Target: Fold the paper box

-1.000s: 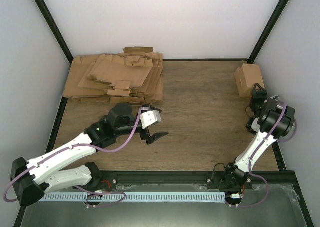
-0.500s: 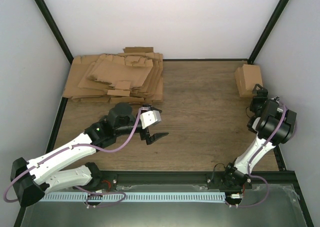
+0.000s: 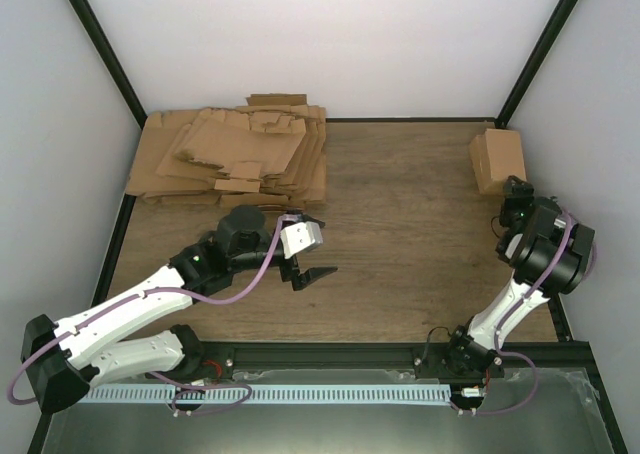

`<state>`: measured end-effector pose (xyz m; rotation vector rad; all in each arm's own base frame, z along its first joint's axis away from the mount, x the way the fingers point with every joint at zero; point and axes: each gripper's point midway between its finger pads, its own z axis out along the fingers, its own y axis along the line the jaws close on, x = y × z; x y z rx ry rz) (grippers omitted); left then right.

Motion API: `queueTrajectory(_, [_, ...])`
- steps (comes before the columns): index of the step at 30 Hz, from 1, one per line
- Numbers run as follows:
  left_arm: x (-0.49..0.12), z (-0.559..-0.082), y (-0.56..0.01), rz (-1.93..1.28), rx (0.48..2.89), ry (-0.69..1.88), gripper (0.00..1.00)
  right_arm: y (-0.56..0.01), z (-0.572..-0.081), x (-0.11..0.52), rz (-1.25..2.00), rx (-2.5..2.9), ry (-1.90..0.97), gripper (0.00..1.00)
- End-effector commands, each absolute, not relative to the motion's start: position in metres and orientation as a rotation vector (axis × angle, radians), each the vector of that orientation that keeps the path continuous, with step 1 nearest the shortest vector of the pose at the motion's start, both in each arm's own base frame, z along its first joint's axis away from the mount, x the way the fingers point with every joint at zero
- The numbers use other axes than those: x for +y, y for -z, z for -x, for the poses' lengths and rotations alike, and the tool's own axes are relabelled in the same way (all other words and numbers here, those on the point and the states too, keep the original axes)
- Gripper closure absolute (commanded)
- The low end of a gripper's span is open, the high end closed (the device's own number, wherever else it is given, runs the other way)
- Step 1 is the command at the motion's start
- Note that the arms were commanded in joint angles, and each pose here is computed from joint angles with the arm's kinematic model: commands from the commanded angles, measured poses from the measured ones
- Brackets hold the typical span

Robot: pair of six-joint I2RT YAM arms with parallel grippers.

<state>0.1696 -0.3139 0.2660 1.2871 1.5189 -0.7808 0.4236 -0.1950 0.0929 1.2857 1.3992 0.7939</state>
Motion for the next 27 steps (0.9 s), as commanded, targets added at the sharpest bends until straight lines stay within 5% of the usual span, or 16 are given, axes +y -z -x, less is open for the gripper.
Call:
queueTrajectory(1, [-0.316, -0.167, -0.27, -1.296, 1.504, 0.806, 0.0, -0.114, -0.427, -0.194, -1.222, 1.392, -0.786, 0.27])
queueTrajectory(8, [-0.317, -0.167, -0.268, -1.302, 1.509, 0.806, 0.0, -0.115, -0.433, -0.193, -1.202, 1.38, -0.819, 0.64])
queueTrajectory(15, [-0.317, -0.168, -0.266, -1.305, 1.513, 0.803, 0.0, -0.115, -0.446, -0.199, -1.194, 1.369, -0.838, 0.88])
queueTrajectory(23, [-0.317, -0.169, -0.264, -1.308, 1.519, 0.802, 0.0, -0.122, -0.455, -0.204, -1.169, 1.354, -0.835, 0.89])
queueTrajectory(27, [-0.318, -0.169, -0.264, -1.309, 1.522, 0.804, 0.0, -0.127, -0.449, -0.198, -1.148, 1.338, -0.845, 0.76])
